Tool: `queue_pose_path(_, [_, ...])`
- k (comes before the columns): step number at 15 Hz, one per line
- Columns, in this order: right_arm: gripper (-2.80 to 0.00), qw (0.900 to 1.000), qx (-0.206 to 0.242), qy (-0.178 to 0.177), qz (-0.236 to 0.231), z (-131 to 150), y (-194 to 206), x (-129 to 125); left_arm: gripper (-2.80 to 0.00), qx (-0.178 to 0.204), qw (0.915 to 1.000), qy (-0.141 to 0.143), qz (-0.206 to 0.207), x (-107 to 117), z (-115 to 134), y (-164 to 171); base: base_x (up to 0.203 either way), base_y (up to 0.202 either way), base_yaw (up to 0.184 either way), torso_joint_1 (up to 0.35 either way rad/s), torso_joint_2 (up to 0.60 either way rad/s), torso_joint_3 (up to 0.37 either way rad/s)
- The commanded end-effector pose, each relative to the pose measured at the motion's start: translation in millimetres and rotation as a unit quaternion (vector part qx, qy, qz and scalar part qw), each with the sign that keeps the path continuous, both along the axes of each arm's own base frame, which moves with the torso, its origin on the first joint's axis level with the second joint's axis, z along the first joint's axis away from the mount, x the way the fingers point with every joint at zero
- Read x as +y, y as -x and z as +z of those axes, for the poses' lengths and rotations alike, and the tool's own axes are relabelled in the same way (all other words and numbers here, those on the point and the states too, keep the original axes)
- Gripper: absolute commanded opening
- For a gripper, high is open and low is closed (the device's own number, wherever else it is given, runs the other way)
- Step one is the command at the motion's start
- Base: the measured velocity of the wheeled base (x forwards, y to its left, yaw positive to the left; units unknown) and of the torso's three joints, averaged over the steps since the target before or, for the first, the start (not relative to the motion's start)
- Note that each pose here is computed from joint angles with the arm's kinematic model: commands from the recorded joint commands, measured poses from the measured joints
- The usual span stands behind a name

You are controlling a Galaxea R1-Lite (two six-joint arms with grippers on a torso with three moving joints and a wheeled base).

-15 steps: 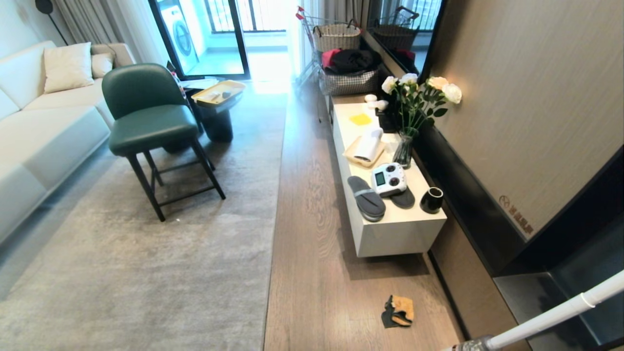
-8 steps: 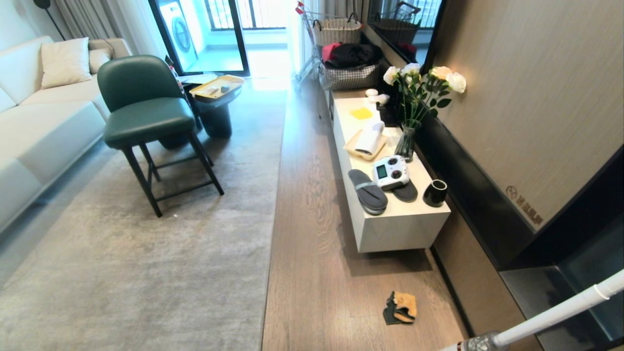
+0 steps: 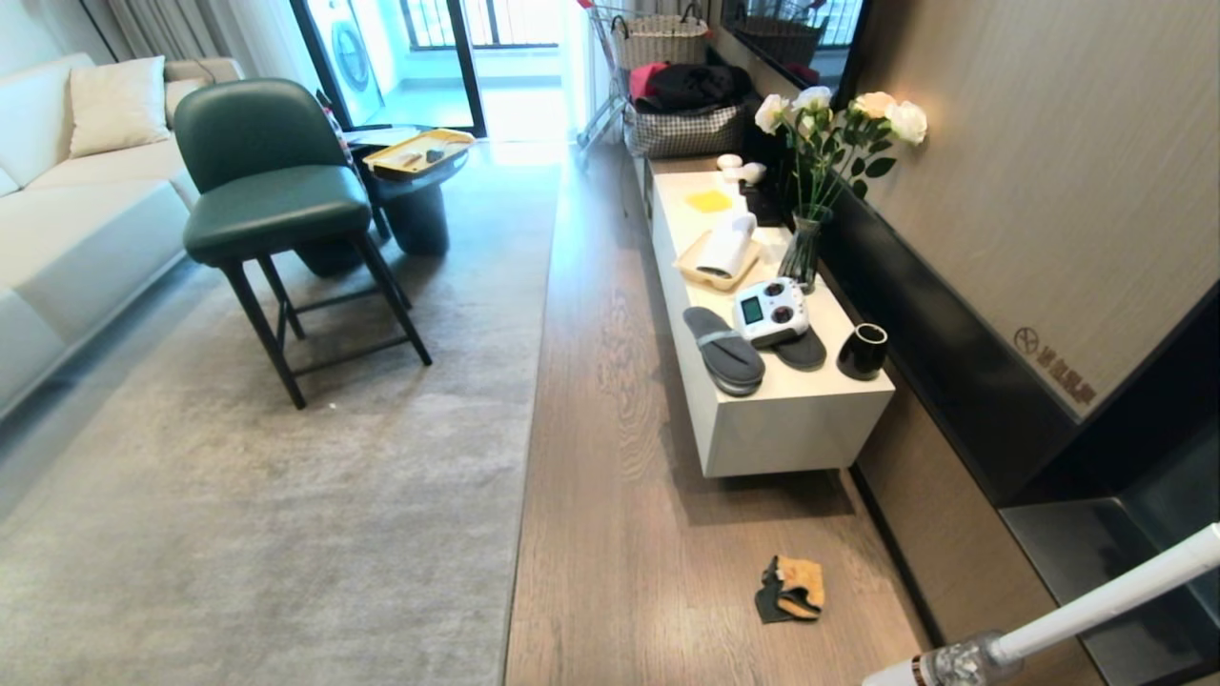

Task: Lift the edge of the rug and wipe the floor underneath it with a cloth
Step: Pick up the rag

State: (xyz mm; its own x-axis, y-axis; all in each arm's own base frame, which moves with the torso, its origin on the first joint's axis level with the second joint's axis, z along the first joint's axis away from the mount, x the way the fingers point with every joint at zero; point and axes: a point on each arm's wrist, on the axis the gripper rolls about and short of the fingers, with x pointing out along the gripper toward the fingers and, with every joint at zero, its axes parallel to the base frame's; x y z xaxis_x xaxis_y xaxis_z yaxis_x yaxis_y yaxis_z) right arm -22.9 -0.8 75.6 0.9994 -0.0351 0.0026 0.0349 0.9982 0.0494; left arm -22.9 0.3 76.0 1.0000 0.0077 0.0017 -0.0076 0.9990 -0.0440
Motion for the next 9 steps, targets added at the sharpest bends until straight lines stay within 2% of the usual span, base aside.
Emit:
queue_pose_path(1, [-2.80,1.000,0.001,0.000,0.000,0.1,-0.1,0.0,-2.80,0.000,1.0000,0.000,0.000,0.0,0.0,0.0,0.000,0.000,0.000,-0.135,0.49,0.361])
queue_pose_path(9, [-2.80,1.000,0.000,-0.001,0.001,0.1,-0.1,0.0,-2.80,0.000,1.0000,0.000,0.000,0.0,0.0,0.0,0.000,0.000,0.000,-0.105,0.48,0.370])
